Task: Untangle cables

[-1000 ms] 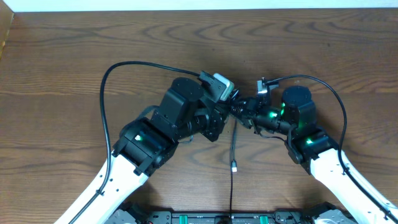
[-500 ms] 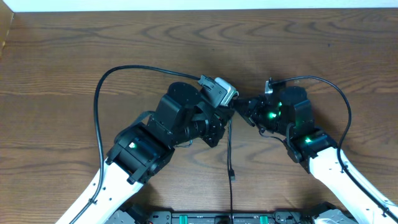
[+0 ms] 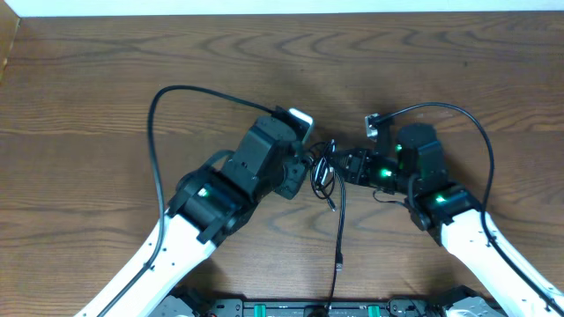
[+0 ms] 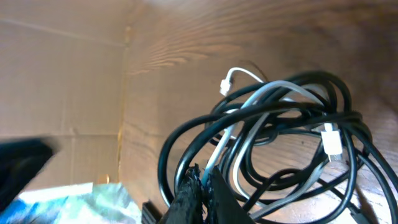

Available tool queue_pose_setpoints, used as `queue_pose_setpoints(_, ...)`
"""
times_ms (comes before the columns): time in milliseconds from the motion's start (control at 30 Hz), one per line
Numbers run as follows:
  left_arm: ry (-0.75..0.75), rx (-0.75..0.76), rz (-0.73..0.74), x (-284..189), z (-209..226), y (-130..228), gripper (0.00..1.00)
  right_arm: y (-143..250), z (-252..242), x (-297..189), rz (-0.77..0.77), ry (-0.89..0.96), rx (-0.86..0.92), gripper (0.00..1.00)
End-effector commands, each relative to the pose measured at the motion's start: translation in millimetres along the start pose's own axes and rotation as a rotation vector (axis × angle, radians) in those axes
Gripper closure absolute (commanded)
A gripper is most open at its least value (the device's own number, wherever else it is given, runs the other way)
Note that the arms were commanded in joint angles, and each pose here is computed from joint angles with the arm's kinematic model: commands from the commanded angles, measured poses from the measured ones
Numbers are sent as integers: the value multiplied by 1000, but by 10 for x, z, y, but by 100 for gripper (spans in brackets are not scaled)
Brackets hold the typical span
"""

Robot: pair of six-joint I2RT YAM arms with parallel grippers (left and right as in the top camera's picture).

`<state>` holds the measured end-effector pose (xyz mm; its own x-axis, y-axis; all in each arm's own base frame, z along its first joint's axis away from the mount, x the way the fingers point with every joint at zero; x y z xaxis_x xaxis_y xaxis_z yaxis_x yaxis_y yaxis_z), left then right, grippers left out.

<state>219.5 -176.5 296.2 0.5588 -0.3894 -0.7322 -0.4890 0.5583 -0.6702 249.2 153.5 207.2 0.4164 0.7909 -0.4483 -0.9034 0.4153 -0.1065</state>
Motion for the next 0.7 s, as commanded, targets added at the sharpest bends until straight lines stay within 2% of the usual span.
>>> queue_pose_setpoints(0,0,51,27,98,47,-34,43,36,149,-171,70,-113,-100,99)
queue_pose_setpoints(133,92,99,40,155,16,-10,43,21,169,-269,129,-172,-92,99)
queue_pose_setpoints(667,169,121,66,332,-39,3,41,77,211,-501,385,-343,-20,99)
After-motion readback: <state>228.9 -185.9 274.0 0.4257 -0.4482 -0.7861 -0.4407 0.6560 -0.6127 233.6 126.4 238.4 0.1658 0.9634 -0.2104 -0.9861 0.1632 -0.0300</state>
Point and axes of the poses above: each gripper's point midway between its finger pads, its own x axis out along the fingers, its own z axis along the line the jaws close on, y = z × x, the point moved 9 cm from there along -x, back along the fingers, and after that the axes turned 15 degrees about x, right-handed, at the moved point
